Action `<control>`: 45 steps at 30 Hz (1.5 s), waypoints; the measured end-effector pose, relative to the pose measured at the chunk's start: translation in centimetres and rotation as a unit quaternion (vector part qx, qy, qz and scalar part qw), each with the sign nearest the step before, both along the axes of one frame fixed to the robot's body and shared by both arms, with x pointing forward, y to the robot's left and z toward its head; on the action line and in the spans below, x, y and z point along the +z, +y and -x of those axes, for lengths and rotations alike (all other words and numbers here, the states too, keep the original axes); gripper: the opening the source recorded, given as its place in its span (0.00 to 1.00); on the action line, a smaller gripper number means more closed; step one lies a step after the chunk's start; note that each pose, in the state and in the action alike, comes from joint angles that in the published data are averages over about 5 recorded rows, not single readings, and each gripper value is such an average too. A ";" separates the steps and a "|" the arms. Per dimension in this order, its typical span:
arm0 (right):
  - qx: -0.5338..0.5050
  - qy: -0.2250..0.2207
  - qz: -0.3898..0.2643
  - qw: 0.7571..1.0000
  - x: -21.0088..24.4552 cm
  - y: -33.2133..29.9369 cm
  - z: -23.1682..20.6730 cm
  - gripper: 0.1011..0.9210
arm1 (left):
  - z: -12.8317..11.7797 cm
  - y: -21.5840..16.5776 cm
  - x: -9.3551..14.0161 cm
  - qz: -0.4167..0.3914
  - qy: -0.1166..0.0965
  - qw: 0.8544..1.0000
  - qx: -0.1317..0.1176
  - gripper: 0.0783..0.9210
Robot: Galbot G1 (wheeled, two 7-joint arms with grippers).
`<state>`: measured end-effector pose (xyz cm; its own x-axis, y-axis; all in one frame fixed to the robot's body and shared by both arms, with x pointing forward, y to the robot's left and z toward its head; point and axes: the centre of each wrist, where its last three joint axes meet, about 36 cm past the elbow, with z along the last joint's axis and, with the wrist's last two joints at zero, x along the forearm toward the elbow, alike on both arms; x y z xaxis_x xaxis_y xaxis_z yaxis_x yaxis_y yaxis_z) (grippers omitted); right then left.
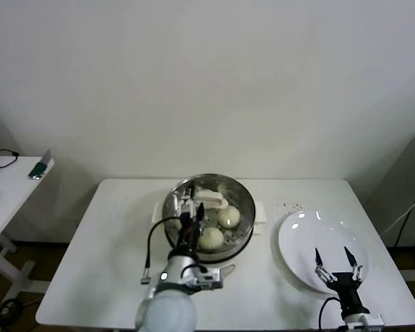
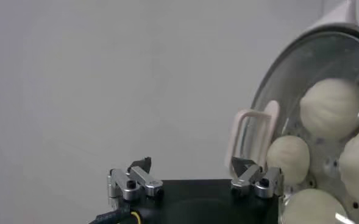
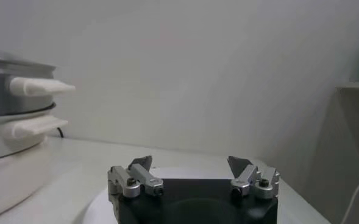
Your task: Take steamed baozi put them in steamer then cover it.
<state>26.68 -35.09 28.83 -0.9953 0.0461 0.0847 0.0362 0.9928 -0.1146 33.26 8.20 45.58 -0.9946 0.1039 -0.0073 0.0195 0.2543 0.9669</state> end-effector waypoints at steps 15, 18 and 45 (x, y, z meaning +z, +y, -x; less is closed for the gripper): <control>-0.007 -0.018 -0.029 0.999 -0.3 0.6 0.0 0.88 | 0.8 15.8 -2.1 0.323 0.030 0.946 0.015 0.88; -0.008 -0.019 -0.031 0.999 -0.7 0.5 0.2 0.88 | 1.0 18.6 -3.6 0.383 0.038 0.923 0.021 0.88; -0.008 -0.025 -0.043 0.999 -2.1 0.0 0.7 0.88 | 3.5 24.3 -14.1 0.549 0.049 0.833 0.050 0.88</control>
<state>25.99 -35.08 26.77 -0.9976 0.0569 0.0383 0.0559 0.9981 -0.0270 29.77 32.47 31.50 -0.9992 0.0041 0.0386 0.0097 0.9893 0.1456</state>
